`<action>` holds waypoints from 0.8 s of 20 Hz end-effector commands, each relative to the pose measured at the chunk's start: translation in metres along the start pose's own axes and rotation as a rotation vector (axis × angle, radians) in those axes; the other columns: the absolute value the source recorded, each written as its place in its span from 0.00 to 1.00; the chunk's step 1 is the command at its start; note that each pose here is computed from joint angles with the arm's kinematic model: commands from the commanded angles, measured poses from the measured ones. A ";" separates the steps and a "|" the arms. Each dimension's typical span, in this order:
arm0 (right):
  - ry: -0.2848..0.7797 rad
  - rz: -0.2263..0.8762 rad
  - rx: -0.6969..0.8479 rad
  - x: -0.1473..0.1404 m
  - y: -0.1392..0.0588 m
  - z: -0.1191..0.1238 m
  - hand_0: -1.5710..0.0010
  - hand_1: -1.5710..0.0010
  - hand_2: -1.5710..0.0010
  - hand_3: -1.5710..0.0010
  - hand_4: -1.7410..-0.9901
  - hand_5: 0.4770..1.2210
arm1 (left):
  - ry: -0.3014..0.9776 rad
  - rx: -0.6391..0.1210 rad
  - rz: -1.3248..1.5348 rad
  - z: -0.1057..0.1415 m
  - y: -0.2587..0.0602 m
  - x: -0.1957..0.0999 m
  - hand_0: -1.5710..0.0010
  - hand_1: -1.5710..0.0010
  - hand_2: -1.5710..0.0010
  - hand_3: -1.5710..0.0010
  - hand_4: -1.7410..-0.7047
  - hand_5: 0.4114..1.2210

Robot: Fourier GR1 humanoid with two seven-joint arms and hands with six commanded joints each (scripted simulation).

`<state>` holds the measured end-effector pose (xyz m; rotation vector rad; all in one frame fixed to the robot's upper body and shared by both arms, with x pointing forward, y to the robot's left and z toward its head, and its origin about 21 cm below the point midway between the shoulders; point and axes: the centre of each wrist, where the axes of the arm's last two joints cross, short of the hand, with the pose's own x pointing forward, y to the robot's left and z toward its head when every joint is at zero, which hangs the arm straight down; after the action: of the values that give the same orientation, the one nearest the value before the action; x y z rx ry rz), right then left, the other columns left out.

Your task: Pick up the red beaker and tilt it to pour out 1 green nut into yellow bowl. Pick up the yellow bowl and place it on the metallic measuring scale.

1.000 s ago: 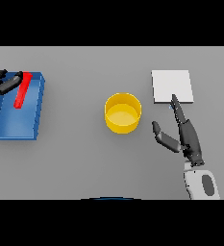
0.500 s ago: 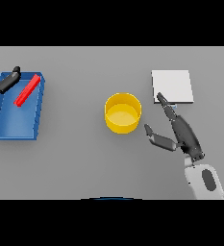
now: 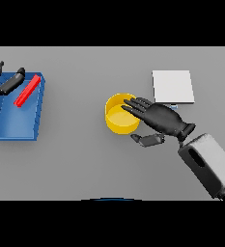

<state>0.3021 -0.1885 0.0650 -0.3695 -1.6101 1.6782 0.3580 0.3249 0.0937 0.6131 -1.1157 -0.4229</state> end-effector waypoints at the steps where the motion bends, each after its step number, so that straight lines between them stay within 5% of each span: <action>1: -0.009 0.034 0.034 -0.001 -0.005 -0.004 1.00 1.00 1.00 1.00 0.70 0.31 | -0.001 -0.003 0.000 0.001 -0.001 -0.002 1.00 1.00 1.00 1.00 0.99 0.33; 16: -0.032 0.299 0.418 0.001 0.000 -0.073 1.00 1.00 1.00 1.00 0.63 0.34 | -0.003 -0.002 0.042 0.001 0.010 -0.005 1.00 1.00 1.00 1.00 0.98 0.33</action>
<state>0.3508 -0.1351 0.0534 -0.3832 -1.2233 2.1993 0.3548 0.3349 0.0967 0.5867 -1.1292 -0.3890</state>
